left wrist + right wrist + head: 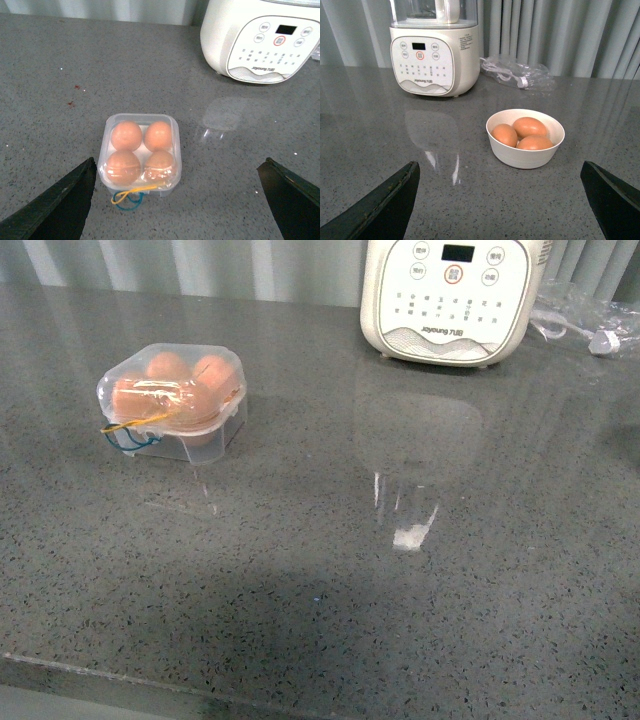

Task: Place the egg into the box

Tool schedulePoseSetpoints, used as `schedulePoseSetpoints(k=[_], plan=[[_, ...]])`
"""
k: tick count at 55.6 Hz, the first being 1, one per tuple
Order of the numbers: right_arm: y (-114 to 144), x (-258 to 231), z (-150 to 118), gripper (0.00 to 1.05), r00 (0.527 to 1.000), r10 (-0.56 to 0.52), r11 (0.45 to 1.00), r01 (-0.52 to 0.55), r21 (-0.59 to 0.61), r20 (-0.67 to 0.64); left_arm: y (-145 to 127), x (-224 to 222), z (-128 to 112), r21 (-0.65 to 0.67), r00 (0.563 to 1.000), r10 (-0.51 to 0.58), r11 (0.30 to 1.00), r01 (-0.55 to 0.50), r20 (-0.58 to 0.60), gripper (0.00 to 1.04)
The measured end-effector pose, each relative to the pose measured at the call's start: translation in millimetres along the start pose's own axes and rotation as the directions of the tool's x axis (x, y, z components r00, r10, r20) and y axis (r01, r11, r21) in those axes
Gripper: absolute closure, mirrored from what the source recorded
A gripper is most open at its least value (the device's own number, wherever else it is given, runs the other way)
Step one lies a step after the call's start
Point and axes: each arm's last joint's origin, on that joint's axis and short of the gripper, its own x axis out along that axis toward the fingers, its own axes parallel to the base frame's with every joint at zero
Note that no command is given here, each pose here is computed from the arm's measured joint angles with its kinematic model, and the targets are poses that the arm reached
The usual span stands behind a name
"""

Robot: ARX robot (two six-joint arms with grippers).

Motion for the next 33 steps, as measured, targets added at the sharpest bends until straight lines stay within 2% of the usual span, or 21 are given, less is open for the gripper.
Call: schedulePoseSetpoints(k=[17,23,33], plan=[[0.0,0.0,0.0,0.07,1.000,0.000,1.000,0.000,0.000,0.000,26.7,-71.8,-11.1,-0.020,0.996,0.092,0.996,-0.092,0.021,0.07],[0.0,0.0,0.0,0.07,1.000,0.000,1.000,0.000,0.000,0.000,32.5,-87.3,-17.4,-0.006,0.991,0.127,0.992,-0.127,0.038,0.07],[0.0,0.0,0.0,0.07,1.000,0.000,1.000,0.000,0.000,0.000,42.1,-104.5,-35.6,-0.001,0.990,0.139,0.990,-0.139,0.000,0.07]])
